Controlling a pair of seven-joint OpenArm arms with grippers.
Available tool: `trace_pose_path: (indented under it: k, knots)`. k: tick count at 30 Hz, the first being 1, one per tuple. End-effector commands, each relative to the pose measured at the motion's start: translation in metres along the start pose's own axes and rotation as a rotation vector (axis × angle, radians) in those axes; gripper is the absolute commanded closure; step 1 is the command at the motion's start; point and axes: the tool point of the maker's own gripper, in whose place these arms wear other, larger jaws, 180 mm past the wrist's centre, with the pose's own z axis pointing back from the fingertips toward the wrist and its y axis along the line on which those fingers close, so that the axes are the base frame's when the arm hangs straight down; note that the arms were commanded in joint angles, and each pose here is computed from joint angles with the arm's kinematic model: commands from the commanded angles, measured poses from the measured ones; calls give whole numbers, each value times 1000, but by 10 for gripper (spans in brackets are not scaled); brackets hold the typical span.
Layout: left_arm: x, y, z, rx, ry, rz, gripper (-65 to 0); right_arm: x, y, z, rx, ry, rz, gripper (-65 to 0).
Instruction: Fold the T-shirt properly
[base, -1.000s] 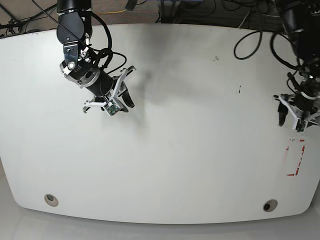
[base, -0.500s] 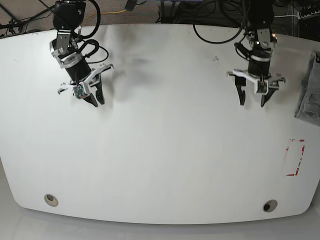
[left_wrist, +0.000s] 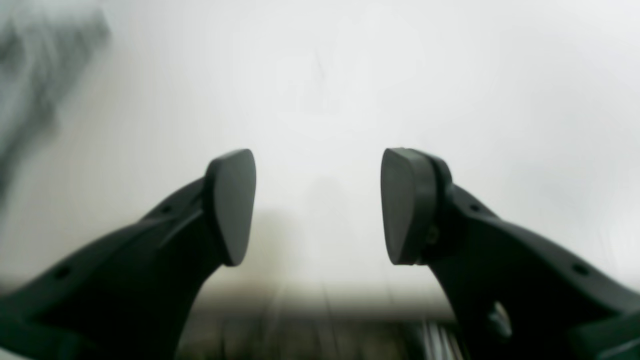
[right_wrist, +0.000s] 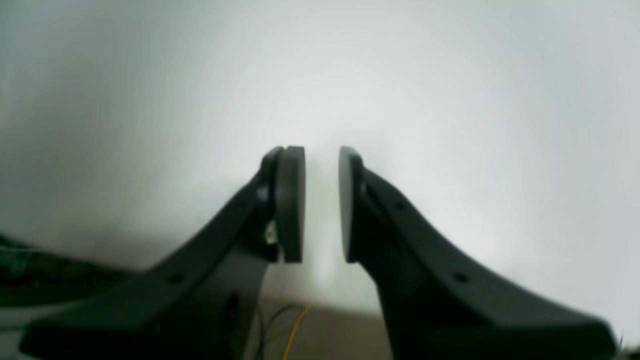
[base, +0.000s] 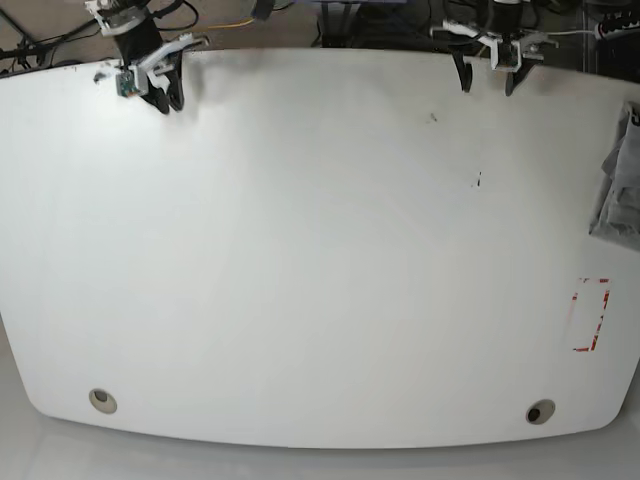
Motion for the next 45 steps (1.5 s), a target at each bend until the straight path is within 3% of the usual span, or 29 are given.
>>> trace_pose_path:
  k: [1,6,12,16,19,25,31,39,45]
  knots:
    - [-11,1,22,-2,34,-3,-367,-6,12,24,33,5,-48,-109]
    - [-46,-4,50,-20,157,3,-367,-48,22,60,37,142,-111,-109]
    - [-124,-17,66,-88,348,26,-365,-105,54,84,58,285,-233,-109]
    - [-183,-22,68,-121,479,44,-365,-167,88,101,123,459,-263,-109]
    - [-222,-27,64,-123,565,80,-365,-194,102,92,131,478,-319,-109]
    - [-267,-21,45,-124,670,100,-365,-250,99,76,47,564,-389,-109]
    - [-293,-28,20,-123,746,148,-367,-302,82,58,-6,706,-369,-109]
    - [-319,-26,-3,-136,884,178,-367,-313,64,30,-56,746,-358,-114]
    - [-317,-29,-26,-125,929,180,-367,-318,49,11,-78,791,-363,-116]
